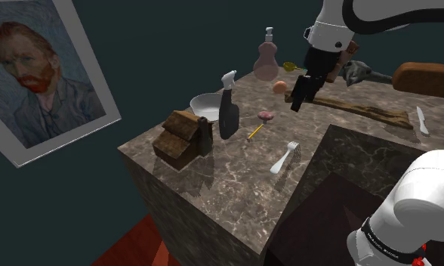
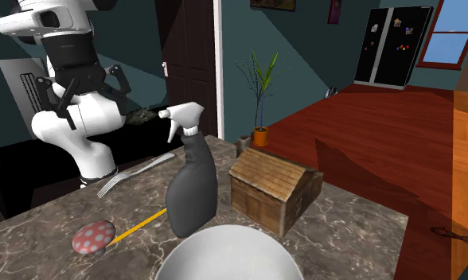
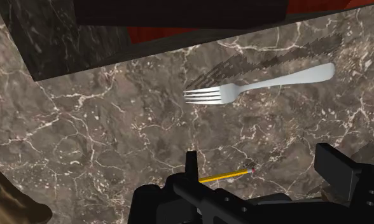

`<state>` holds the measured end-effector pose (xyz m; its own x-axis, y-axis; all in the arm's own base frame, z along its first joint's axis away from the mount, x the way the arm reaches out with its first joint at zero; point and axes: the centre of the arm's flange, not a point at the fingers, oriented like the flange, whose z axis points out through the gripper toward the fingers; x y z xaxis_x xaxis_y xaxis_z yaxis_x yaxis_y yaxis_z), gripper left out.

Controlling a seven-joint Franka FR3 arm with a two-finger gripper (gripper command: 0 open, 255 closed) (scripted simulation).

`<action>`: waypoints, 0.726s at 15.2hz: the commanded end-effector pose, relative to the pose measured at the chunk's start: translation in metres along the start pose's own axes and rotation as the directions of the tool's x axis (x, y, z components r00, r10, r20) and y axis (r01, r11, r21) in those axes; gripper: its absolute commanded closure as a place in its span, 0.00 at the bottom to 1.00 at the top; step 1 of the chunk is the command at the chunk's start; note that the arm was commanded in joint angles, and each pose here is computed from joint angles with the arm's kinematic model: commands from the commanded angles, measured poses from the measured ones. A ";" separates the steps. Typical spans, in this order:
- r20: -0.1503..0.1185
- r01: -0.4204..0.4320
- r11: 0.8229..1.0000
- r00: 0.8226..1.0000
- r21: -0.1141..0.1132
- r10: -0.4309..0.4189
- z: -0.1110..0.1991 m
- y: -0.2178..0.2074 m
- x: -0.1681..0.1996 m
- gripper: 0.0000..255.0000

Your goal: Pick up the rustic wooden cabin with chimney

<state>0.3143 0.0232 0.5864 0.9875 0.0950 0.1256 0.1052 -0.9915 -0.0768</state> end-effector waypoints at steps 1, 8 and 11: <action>0.000 0.000 1.000 1.000 0.000 0.000 0.000 0.000 0.000 0.00; 0.053 -0.032 0.999 0.998 0.020 0.031 0.013 -0.066 0.068 0.00; 0.075 -0.046 0.999 0.996 0.029 0.044 0.020 -0.093 0.097 0.00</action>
<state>0.3924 0.1169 0.5890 0.9965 0.0624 0.0558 0.0681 -0.9920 -0.1061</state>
